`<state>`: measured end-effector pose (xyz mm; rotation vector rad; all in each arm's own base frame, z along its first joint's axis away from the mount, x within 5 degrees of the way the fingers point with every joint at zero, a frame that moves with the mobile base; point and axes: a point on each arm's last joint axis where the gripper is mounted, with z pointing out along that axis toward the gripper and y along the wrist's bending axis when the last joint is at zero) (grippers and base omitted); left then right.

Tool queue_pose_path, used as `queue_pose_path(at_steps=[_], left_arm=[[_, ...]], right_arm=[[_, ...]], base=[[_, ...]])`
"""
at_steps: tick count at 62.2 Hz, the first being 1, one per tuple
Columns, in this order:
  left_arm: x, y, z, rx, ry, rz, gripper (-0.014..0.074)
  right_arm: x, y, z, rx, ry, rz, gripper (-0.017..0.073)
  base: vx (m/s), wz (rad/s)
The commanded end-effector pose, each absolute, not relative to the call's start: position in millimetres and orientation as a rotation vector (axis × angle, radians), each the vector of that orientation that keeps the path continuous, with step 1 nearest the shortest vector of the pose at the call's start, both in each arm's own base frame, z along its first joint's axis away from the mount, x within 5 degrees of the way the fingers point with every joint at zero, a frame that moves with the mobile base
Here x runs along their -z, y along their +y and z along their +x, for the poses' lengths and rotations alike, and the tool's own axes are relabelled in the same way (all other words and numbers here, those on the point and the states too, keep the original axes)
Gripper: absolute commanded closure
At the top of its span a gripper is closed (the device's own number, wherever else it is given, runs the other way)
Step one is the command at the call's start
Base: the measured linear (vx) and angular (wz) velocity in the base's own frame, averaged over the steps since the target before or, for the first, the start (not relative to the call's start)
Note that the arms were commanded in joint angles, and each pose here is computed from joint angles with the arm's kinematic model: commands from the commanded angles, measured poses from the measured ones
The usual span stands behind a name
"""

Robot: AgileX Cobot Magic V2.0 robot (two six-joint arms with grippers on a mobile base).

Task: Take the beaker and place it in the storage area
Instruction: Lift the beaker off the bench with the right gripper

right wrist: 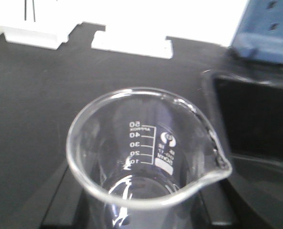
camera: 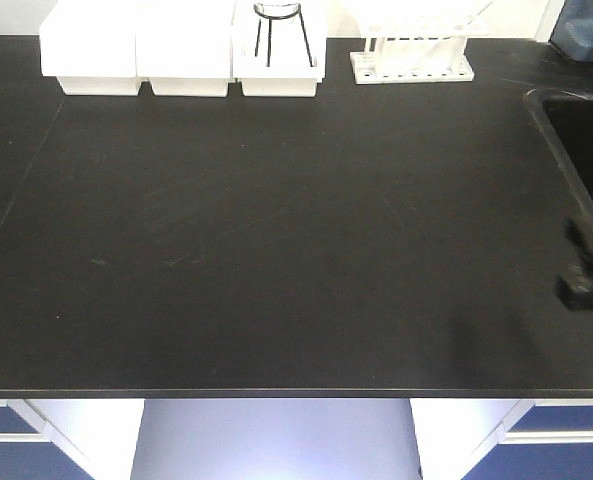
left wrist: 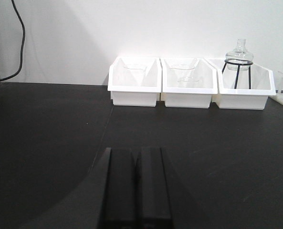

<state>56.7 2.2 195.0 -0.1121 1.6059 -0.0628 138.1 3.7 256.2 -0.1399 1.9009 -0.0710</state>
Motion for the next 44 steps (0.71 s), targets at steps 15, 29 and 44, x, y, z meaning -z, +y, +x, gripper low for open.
queue_pose_path(at_steps=[15, 29, 44], left_arm=[[-196, 1, 56, 0.089, 1.526, -0.101, 0.0602], [-196, 1, 56, 0.089, 1.526, -0.101, 0.0602], [-196, 1, 56, 0.089, 1.526, -0.101, 0.0602]], right_arm=[[-285, -3, 69, 0.084, 1.734, -0.049, 0.0563], [-289, -4, 52, 0.085, 1.653, -0.040, 0.0563], [-289, -4, 50, 0.085, 1.647, -0.039, 0.0563]], base=[[0.00, 0.00], [0.00, 0.00], [0.00, 0.00]])
